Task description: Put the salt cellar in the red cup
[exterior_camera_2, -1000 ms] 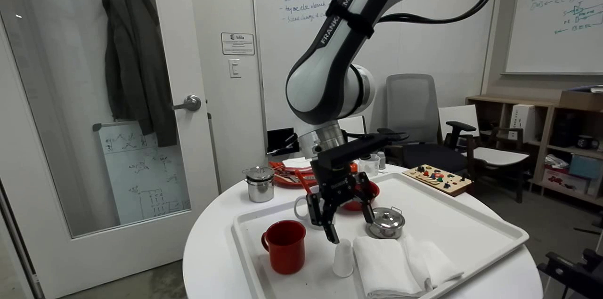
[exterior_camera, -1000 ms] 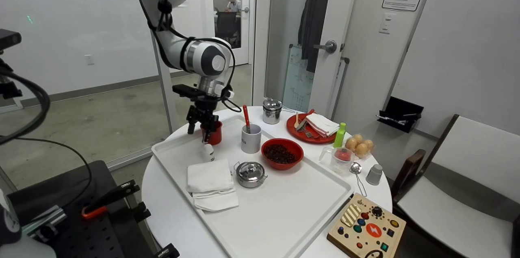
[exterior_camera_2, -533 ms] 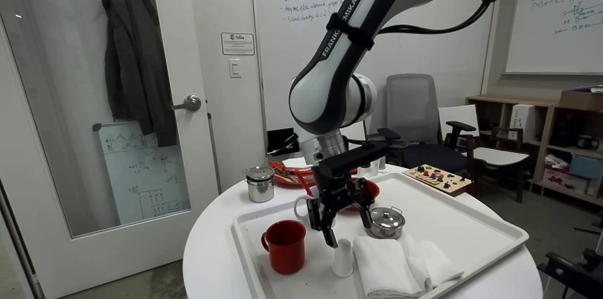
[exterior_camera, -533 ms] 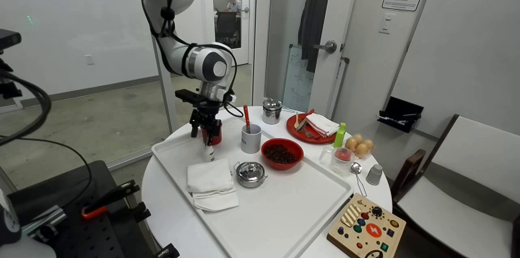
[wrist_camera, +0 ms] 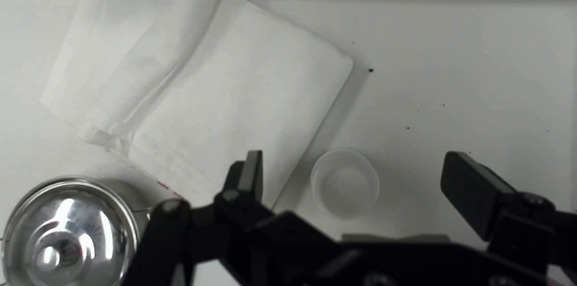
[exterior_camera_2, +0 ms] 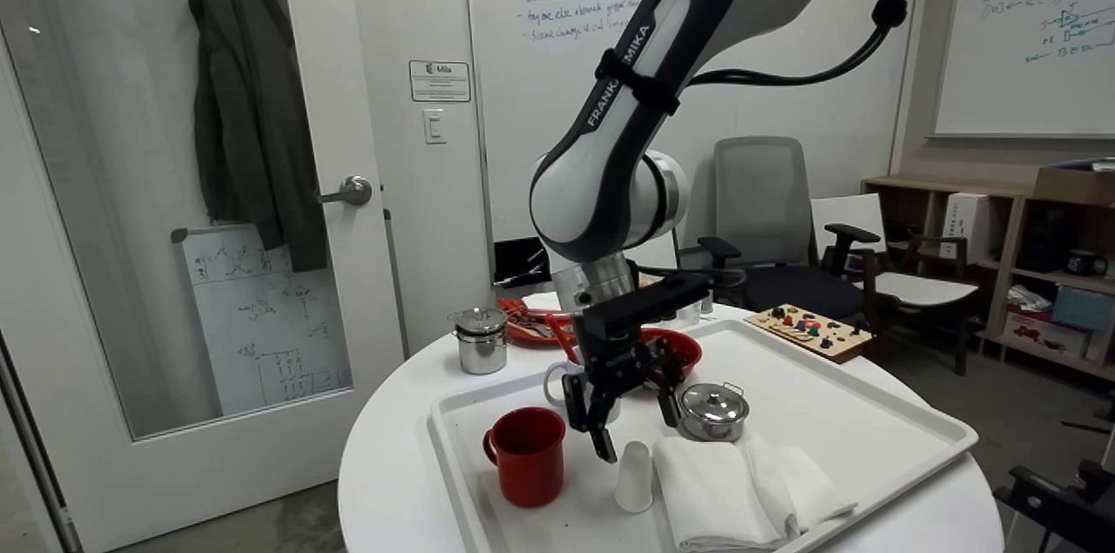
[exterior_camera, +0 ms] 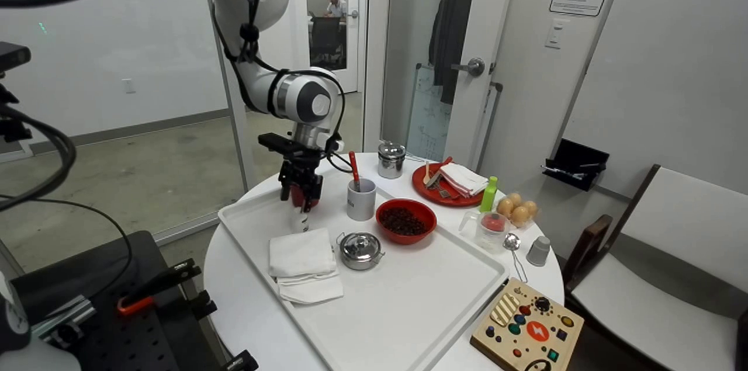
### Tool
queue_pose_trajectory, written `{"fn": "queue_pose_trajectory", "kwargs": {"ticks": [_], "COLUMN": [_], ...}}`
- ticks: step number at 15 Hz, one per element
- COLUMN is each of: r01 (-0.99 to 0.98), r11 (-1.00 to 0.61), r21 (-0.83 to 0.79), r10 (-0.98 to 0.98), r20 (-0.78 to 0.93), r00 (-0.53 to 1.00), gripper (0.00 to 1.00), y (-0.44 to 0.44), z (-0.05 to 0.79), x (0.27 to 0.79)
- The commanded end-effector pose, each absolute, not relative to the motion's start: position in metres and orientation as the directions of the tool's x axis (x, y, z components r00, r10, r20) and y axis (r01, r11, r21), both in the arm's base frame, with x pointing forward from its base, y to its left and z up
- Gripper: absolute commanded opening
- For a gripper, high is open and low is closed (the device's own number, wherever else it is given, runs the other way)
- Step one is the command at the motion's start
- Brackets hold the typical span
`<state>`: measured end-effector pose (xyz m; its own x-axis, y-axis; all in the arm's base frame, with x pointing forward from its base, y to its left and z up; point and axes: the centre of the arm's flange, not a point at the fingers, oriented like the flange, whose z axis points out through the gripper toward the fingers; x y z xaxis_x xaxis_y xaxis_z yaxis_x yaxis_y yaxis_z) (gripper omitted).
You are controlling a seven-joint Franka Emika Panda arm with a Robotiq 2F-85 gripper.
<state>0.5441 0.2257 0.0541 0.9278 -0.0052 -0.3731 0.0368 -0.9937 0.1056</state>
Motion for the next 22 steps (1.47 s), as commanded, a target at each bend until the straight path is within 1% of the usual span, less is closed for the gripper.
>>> {"fn": "queue_pose_trajectory", "kwargs": {"ticks": [1, 6, 7, 8, 9, 12, 14, 15, 16, 22], "r01": [0.041, 0.038, 0.037, 0.036, 0.036, 0.032, 0.028, 0.026, 0.022, -0.003], "r11": [-0.994, -0.993, -0.993, -0.994, -0.994, -0.994, -0.994, -0.994, -0.994, -0.992], "r21": [0.104, 0.109, 0.108, 0.108, 0.107, 0.107, 0.106, 0.106, 0.104, 0.124], "r10": [-0.004, -0.01, -0.011, -0.012, -0.012, -0.017, -0.02, -0.022, -0.026, -0.058], "r20": [-0.394, -0.412, -0.414, -0.415, -0.416, -0.424, -0.429, -0.432, -0.436, -0.448], "r00": [0.919, 0.911, 0.91, 0.91, 0.909, 0.906, 0.903, 0.902, 0.899, 0.892], "gripper": [1.0, 1.0, 0.83, 0.74, 0.68, 0.44, 0.31, 0.22, 0.18, 0.18], "y": [0.229, 0.227, 0.227, 0.227, 0.227, 0.226, 0.226, 0.226, 0.225, 0.222], "z": [0.035, 0.022, 0.02, 0.019, 0.018, 0.015, 0.014, 0.013, 0.014, 0.035], "x": [0.559, 0.564, 0.565, 0.566, 0.567, 0.569, 0.57, 0.571, 0.571, 0.567]}}
